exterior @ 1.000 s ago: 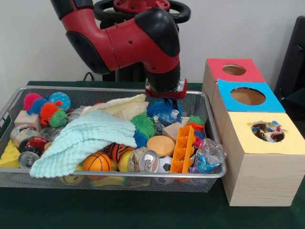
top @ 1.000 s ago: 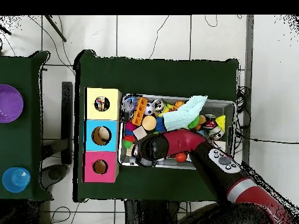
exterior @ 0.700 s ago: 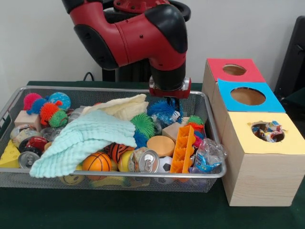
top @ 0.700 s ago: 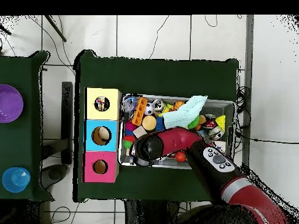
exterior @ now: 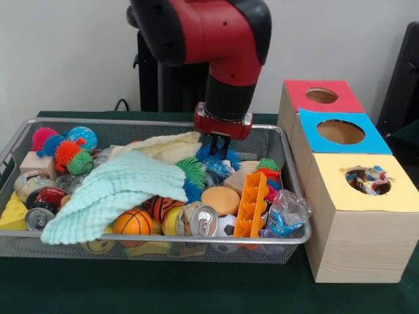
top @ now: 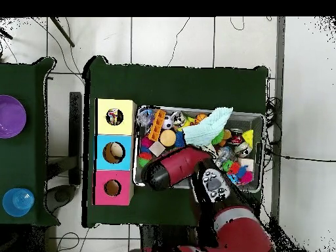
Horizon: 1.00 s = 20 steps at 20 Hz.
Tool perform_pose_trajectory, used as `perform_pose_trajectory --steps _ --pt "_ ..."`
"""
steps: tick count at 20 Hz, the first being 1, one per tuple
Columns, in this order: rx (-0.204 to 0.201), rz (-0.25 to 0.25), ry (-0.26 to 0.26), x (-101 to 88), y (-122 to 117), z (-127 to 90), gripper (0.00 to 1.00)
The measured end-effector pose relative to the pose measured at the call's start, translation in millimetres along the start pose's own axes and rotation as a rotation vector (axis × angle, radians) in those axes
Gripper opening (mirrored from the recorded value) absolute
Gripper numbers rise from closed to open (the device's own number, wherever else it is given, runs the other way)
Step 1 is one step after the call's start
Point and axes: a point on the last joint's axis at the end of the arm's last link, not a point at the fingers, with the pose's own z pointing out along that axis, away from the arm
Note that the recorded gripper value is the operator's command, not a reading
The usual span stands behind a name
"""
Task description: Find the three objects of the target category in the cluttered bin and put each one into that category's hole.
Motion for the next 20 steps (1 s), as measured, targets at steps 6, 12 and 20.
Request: perform_pose_trajectory --steps 6,12,20 --pt "0.132 0.090 -0.156 -2.1 4.5 -12.9 0.00" --pt "0.227 0.247 -0.307 -14.9 -19.2 -25.0 0.00" --pt "0.313 0.359 -0.451 -39.6 -71.4 -42.6 0.00"
